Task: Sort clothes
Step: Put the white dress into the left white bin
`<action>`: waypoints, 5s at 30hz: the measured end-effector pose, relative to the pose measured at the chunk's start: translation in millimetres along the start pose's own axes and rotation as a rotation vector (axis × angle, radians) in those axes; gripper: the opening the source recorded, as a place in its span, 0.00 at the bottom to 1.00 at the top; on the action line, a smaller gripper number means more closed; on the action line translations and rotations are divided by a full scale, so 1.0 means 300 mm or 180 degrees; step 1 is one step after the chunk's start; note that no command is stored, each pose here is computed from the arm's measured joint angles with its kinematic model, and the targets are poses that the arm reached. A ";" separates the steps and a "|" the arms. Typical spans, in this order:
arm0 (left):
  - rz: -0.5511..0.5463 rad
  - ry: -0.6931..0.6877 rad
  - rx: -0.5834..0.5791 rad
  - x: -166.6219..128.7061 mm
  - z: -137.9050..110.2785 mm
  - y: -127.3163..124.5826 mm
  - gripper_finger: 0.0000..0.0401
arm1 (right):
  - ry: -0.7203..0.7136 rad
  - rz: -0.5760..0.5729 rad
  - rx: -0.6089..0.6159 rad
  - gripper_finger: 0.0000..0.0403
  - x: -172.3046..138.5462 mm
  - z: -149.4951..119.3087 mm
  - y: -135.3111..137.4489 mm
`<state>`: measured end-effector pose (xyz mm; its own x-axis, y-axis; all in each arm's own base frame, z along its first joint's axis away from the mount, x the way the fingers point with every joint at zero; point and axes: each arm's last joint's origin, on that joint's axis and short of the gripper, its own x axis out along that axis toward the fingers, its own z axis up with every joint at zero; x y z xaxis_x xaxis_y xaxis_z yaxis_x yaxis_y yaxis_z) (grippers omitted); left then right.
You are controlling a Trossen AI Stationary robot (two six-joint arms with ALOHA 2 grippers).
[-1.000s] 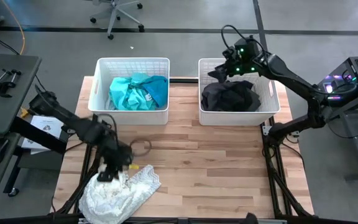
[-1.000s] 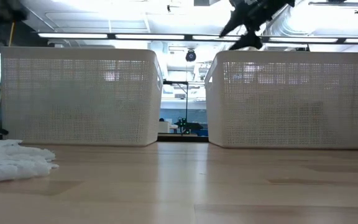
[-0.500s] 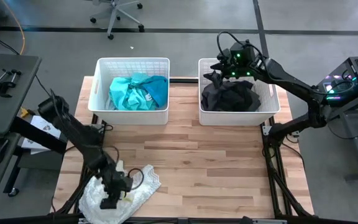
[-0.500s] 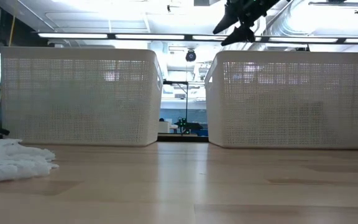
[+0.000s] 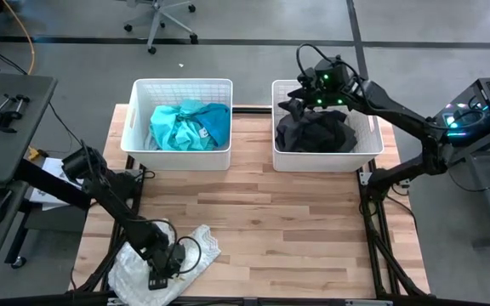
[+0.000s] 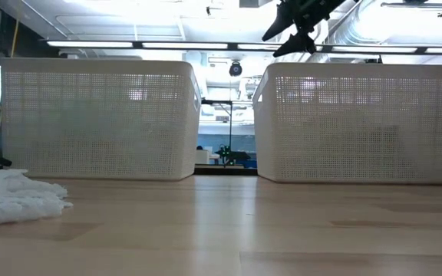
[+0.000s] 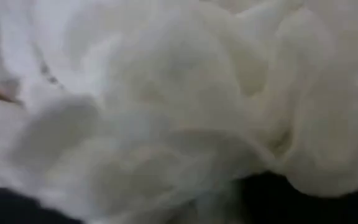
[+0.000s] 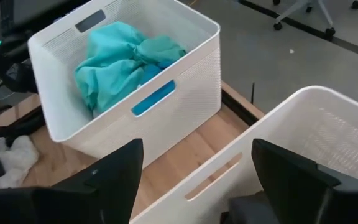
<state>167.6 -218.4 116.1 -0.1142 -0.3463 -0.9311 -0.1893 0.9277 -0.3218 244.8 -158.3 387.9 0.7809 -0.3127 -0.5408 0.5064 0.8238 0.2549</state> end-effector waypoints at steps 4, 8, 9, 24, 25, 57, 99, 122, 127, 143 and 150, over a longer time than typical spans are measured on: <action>0.0121 -0.0116 -0.0083 -0.022 0.006 0.022 0.16 | 0.0023 0.0066 -0.0006 0.72 0.003 -0.005 0.022; 0.0293 -0.0297 -0.0254 -0.073 0.006 0.060 0.06 | 0.0049 0.0137 -0.0048 0.72 0.007 -0.011 0.048; 0.0332 -0.0353 -0.0291 -0.095 0.003 0.069 0.05 | 0.0055 0.0151 -0.0063 0.72 0.008 -0.013 0.053; -0.0828 -0.2148 -0.0738 -0.665 -0.115 0.216 0.01 | -0.0125 0.0126 -0.0251 0.72 0.009 0.003 0.063; -0.0958 -0.2417 -0.0762 -0.705 -0.119 0.229 0.01 | -0.0131 0.0128 -0.0254 0.72 0.009 0.003 0.064; 0.2360 -0.7403 0.0434 -1.535 -0.300 0.385 0.01 | -0.0448 0.0209 -0.0010 0.72 0.005 0.037 0.067; 0.1179 -0.1700 -0.2679 -0.870 -0.016 1.129 0.05 | -0.0082 0.0282 -0.0001 0.72 0.016 -0.021 0.161; 0.0386 -0.3344 -0.2117 -0.851 0.155 1.114 0.18 | 0.0085 0.0106 -0.0115 0.72 -0.106 -0.057 0.162; 0.0716 -0.3229 -0.2723 -0.634 0.124 1.163 0.12 | 0.0214 0.0133 -0.0243 0.72 -0.183 -0.090 0.179; 0.0577 -0.4768 -0.2061 -0.961 -0.066 0.991 0.01 | -0.0106 -0.0407 0.0110 0.72 -0.579 -0.223 0.126; 0.0693 -0.5500 -0.1442 -1.063 -0.167 0.866 0.02 | -0.0743 0.0010 0.0272 0.72 -0.665 -0.267 0.137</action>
<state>105.8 126.1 338.1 0.8142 0.5613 -0.1485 -0.5697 0.7229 -0.3910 80.4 -24.2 442.1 0.8408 -0.4191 -0.3426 0.5251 0.7851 0.3285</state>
